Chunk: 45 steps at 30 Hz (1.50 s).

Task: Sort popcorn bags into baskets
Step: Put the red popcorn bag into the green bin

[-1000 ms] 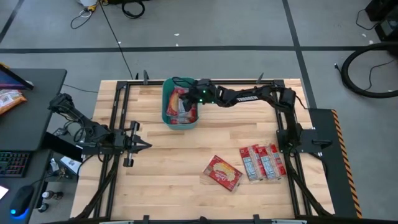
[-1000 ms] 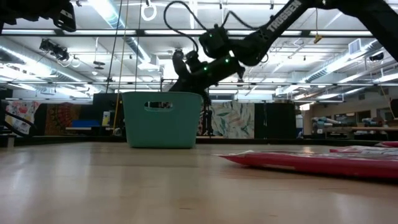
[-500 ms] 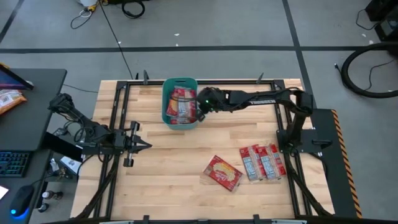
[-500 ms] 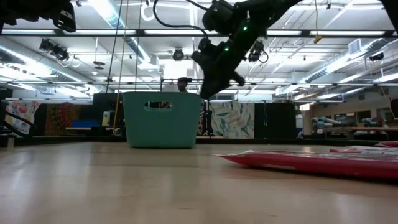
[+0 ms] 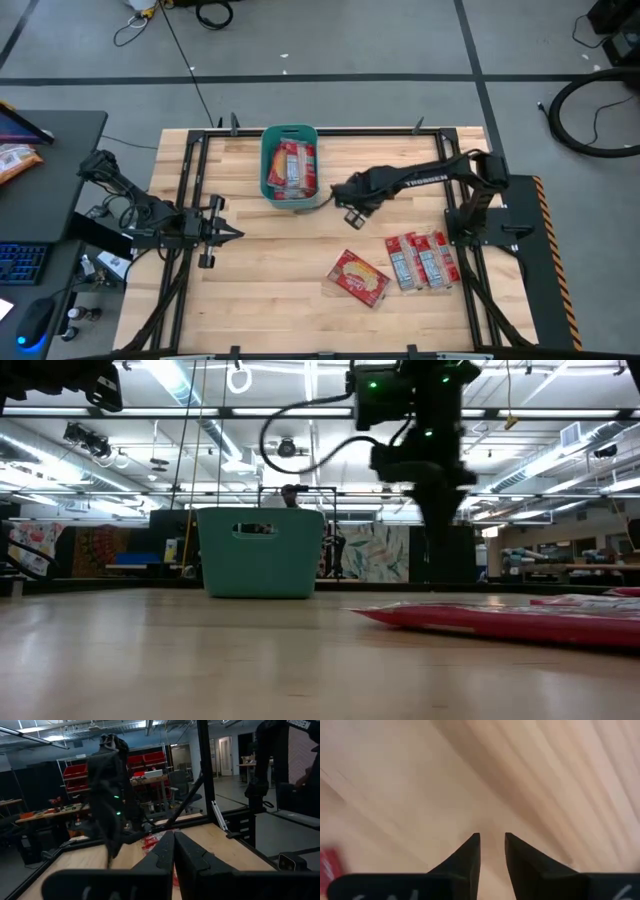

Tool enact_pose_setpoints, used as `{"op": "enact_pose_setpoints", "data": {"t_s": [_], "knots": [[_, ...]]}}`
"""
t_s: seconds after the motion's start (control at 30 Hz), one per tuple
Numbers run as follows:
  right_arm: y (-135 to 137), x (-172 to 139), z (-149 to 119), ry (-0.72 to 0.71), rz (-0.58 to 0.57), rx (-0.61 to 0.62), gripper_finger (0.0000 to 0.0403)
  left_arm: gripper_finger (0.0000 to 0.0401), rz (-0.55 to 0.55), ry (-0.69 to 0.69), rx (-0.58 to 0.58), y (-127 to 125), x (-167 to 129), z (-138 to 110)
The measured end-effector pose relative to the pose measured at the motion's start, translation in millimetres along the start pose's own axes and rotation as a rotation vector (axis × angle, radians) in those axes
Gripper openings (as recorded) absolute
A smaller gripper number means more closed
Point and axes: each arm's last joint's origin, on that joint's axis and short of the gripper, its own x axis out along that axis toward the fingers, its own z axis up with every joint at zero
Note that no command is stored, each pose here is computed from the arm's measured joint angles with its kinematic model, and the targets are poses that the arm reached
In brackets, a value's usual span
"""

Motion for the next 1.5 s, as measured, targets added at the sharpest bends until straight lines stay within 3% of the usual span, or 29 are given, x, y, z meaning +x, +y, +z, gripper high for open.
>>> {"op": "enact_pose_setpoints", "data": {"t_s": [0.33, 0.6, 0.97, 1.2, 1.5], "knots": [[14, 6, -67, 0.281, -0.171, 0.119, 0.0136, 0.0013, 0.0, 0.0, 0.0, 0, 0, 0], [31, 14, -116, 0.421, -0.211, 0.18, 0.0181, 0.0013, 0.0, 0.0, -0.001, 0, 0, 0], [38, 22, -153, 0.459, -0.288, 0.303, 0.0221, 0.0013, 0.0, 0.0, -0.001, 0, 0, 0], [42, 34, -168, 0.442, -0.277, 0.376, 0.022, 0.0013, 0.0, 0.0, -0.001, 0, 0, 0], [34, 49, -182, 0.45, -0.318, 0.383, 0.0213, 0.0013, 0.0, 0.0, -0.002, 0, 0, 0]]}}
